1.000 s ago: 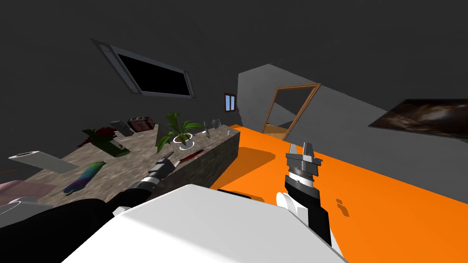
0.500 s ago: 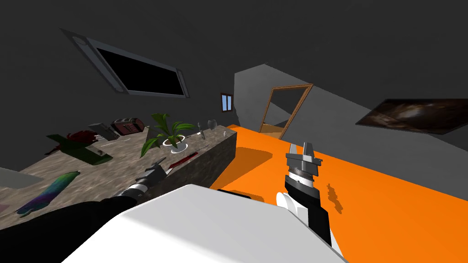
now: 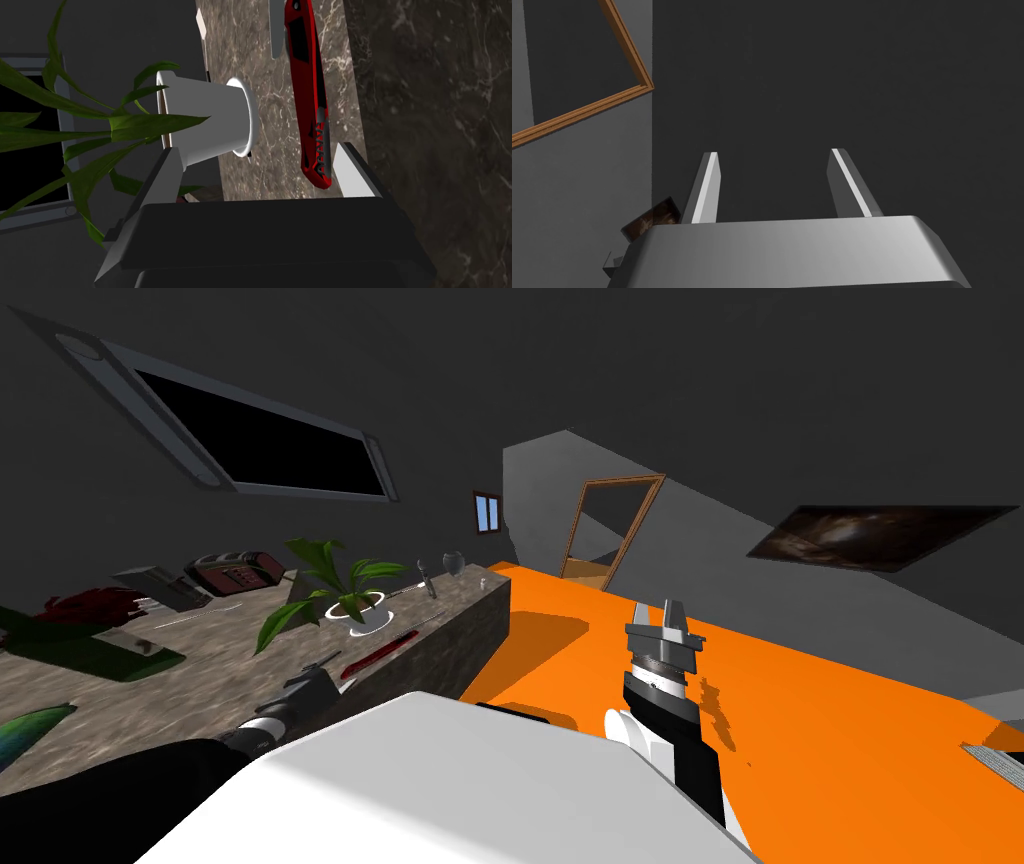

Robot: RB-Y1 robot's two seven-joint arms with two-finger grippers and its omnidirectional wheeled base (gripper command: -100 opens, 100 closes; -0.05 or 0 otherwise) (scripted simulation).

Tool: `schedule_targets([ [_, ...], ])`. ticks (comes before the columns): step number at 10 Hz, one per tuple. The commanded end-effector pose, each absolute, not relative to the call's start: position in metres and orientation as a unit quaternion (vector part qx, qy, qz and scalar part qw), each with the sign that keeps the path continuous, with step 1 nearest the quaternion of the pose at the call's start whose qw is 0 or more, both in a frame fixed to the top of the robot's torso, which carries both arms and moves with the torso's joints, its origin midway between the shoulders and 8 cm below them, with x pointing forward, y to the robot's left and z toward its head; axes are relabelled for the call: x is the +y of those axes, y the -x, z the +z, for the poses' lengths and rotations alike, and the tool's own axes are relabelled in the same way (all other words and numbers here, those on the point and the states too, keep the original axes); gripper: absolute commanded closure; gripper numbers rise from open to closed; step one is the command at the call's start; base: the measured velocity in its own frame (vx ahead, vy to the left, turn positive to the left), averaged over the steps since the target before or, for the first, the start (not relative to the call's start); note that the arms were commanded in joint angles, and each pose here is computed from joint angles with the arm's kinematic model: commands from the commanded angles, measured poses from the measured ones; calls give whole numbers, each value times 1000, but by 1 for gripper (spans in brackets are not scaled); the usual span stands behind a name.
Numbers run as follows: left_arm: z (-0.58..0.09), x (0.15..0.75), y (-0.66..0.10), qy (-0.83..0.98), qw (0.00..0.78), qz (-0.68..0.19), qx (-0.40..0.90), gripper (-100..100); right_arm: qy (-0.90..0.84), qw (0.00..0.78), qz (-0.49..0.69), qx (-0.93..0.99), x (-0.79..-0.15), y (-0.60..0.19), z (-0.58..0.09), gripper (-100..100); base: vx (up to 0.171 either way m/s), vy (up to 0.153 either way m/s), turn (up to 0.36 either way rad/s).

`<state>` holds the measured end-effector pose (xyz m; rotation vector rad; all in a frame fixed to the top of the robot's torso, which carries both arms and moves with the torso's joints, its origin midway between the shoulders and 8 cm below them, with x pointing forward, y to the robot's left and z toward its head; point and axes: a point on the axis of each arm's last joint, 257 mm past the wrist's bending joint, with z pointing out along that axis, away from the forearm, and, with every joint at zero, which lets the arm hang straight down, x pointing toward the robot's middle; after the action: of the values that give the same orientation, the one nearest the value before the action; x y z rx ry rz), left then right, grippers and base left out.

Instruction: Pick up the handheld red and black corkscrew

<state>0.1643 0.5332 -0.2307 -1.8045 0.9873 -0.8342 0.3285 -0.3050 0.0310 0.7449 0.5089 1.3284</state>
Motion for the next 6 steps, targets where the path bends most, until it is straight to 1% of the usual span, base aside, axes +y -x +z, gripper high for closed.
schedule_targets([
  [1, -240, 542, -144, 752, 428, -315, 391, -100, -334, 695, 595, 228, -305, -329, 31, 0, 108, -16, -64],
  [2, -248, 547, -128, 774, 409, -302, 377, -100, -334, 695, 595, 228, -305, -328, 31, 0, 103, -3, -114],
  [3, -250, 548, -119, 778, 407, -293, 379, -100, -334, 695, 595, 228, -305, -329, 31, 0, 82, -9, -96],
  [4, -259, 552, -100, 801, 387, -276, 364, -100, -334, 695, 595, 228, -305, -329, 31, 0, 96, -15, -180],
  [5, -260, 552, -94, 803, 385, -270, 365, -100, -334, 695, 595, 228, -305, -329, 31, 0, 83, 2, -79],
  [6, -268, 554, -72, 826, 365, -250, 350, -100, -334, 695, 595, 228, -305, -329, 31, 0, 95, 14, -155],
])
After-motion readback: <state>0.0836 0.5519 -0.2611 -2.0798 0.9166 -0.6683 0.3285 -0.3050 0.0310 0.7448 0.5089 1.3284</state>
